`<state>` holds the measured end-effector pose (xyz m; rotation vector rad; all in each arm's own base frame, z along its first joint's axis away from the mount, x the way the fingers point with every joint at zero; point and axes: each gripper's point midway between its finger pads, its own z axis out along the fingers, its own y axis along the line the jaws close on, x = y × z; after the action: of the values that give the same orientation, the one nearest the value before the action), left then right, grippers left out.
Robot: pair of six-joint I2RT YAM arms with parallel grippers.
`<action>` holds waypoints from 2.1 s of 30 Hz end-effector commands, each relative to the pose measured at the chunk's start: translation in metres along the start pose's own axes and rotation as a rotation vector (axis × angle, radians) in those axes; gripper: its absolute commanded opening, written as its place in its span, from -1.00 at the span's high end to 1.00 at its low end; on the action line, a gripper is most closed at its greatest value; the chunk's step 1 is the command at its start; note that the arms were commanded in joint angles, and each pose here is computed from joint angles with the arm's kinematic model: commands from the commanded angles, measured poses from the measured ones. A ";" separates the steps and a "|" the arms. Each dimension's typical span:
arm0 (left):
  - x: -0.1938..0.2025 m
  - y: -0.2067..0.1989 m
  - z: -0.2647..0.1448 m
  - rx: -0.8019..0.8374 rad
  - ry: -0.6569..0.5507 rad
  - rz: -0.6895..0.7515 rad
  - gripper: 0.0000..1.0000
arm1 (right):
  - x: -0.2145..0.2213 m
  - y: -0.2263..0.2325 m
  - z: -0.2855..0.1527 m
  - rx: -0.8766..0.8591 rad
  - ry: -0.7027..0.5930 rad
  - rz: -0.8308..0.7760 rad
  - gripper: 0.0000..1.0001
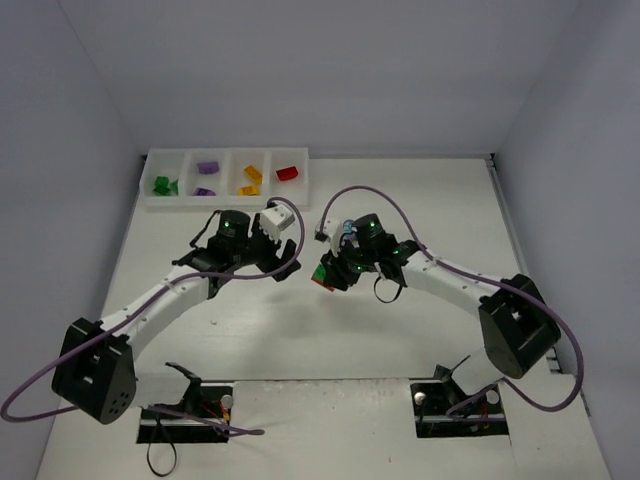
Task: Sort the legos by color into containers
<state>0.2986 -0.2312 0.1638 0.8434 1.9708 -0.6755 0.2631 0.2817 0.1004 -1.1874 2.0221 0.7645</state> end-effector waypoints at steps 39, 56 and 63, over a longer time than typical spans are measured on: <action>-0.021 0.012 -0.016 -0.038 -0.141 0.168 -0.40 | 0.044 -0.007 0.041 0.086 0.151 -0.099 -0.09; -0.017 0.013 -0.019 -0.016 -0.176 0.117 -0.40 | 0.038 -0.013 0.039 0.079 0.095 -0.091 -0.06; -0.020 0.012 -0.017 -0.001 -0.182 0.123 -0.40 | 0.032 -0.009 0.041 0.047 0.080 -0.102 0.03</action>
<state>0.2960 -0.2092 0.1567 0.8637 1.8658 -0.6378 0.2574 0.2767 0.0168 -1.3217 2.1414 0.5828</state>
